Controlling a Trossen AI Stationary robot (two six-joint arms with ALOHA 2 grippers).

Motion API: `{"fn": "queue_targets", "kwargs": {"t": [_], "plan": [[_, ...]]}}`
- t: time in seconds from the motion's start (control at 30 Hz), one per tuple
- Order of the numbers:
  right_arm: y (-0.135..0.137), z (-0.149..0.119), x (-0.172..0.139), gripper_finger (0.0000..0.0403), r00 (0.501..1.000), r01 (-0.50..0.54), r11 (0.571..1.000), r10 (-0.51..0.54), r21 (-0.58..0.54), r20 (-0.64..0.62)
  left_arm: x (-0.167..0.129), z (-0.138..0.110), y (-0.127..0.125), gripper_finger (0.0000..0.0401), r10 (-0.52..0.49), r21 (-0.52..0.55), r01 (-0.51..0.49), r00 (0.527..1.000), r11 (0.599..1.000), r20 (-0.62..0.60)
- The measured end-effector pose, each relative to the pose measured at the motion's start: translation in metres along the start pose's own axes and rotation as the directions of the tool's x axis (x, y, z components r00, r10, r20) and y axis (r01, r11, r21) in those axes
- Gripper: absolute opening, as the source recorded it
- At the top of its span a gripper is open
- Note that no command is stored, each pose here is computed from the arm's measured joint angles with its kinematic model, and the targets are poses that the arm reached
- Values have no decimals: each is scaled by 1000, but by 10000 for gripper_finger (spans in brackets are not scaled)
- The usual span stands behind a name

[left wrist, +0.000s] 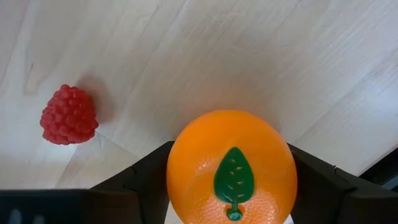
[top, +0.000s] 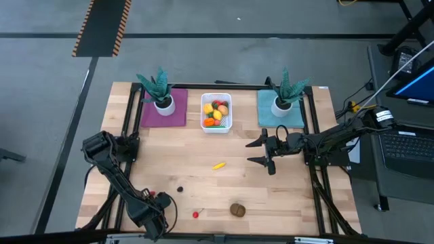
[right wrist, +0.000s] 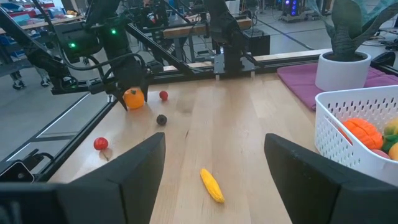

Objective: Pick and placing Produce into tupperware
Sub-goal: Put the orange into the white bin

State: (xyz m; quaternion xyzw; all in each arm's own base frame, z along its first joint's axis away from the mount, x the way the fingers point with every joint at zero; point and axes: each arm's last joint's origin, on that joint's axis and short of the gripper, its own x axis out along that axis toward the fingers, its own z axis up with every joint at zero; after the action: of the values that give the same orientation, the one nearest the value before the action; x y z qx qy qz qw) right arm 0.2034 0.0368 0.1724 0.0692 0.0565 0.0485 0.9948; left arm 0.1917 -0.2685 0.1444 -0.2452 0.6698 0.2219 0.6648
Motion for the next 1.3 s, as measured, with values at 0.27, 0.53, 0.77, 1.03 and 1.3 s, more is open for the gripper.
{"fn": "queue_targets", "kwargs": {"t": [0.27,0.53,0.77,1.03,1.3], "plan": [[0,0,0,275,1000,0,1000,0,0,-1,0,0,0,242,4,33,-4,1000,999,-5],[0,-1,0,275,1000,0,1000,0,-2,-6,-9,3,2,240,-14,27,14,1000,1000,-9],[0,-2,0,275,1000,3,1000,-3,-4,-20,-30,6,7,240,-75,27,74,996,997,55],[0,-2,0,275,1000,3,1000,-3,-9,-24,-51,8,20,240,-62,20,60,995,998,76],[0,-3,0,275,1000,4,1000,-4,-27,-31,-72,14,31,240,-99,75,86,978,993,184]]}}
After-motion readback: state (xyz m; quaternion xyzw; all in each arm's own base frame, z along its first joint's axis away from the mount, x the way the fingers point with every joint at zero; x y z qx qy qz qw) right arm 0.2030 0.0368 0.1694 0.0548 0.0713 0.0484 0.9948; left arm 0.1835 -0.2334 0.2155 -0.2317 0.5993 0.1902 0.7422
